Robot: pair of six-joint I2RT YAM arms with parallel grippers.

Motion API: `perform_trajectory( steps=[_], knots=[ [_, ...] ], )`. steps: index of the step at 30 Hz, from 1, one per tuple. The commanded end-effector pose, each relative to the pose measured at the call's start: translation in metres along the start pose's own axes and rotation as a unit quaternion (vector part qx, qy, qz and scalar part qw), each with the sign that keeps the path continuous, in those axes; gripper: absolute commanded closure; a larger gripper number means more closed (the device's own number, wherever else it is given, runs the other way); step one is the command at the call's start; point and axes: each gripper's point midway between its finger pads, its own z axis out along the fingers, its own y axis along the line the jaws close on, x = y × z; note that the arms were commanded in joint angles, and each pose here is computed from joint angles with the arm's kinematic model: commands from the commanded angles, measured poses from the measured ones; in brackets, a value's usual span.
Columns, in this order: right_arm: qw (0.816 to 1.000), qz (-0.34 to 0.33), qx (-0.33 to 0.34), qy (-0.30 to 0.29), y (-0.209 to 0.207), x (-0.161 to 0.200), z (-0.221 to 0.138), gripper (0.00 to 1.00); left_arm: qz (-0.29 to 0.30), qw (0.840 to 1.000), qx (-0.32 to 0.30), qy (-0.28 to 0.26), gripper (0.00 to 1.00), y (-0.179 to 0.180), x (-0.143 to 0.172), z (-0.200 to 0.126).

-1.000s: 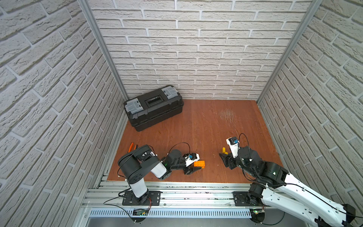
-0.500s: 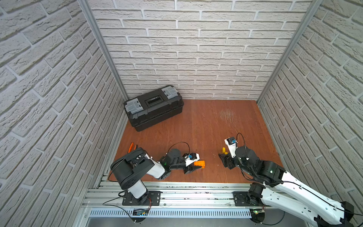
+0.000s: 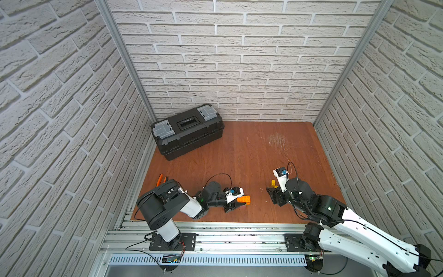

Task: Assemble a carrot with lego
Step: Pick up the lego brick from the center of the board.

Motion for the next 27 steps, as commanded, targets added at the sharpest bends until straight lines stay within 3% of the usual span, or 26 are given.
perform_trajectory(
  steps=[1, 6, 11, 20, 24, 27],
  knots=[
    [0.999, 0.024, 0.027, -0.019, -0.010, -0.014, -0.006, 0.27, 0.008, 1.000, 0.001, -0.015, 0.59, -0.001, -0.006, 0.002],
    [0.991, 0.058, 0.122, 0.013, -0.042, -0.013, -0.008, 0.25, 0.006, 1.000, -0.002, -0.017, 0.65, 0.001, -0.006, 0.003],
    [0.982, 0.071, 0.154, 0.086, -0.052, -0.013, -0.004, 0.25, 0.007, 1.000, -0.005, -0.016, 0.71, 0.002, -0.005, 0.005],
    [0.972, 0.088, 0.127, 0.179, -0.041, 0.006, 0.017, 0.35, 0.002, 1.000, -0.002, -0.011, 0.88, 0.003, -0.004, 0.008],
    [0.959, 0.151, 0.100, 0.217, -0.043, 0.034, 0.031, 0.40, 0.002, 1.000, 0.000, -0.008, 0.94, 0.002, -0.003, 0.009],
    [0.939, 0.209, 0.075, 0.262, -0.048, 0.062, 0.047, 0.43, 0.001, 1.000, 0.001, -0.005, 0.97, 0.003, -0.004, 0.009]
  ],
)
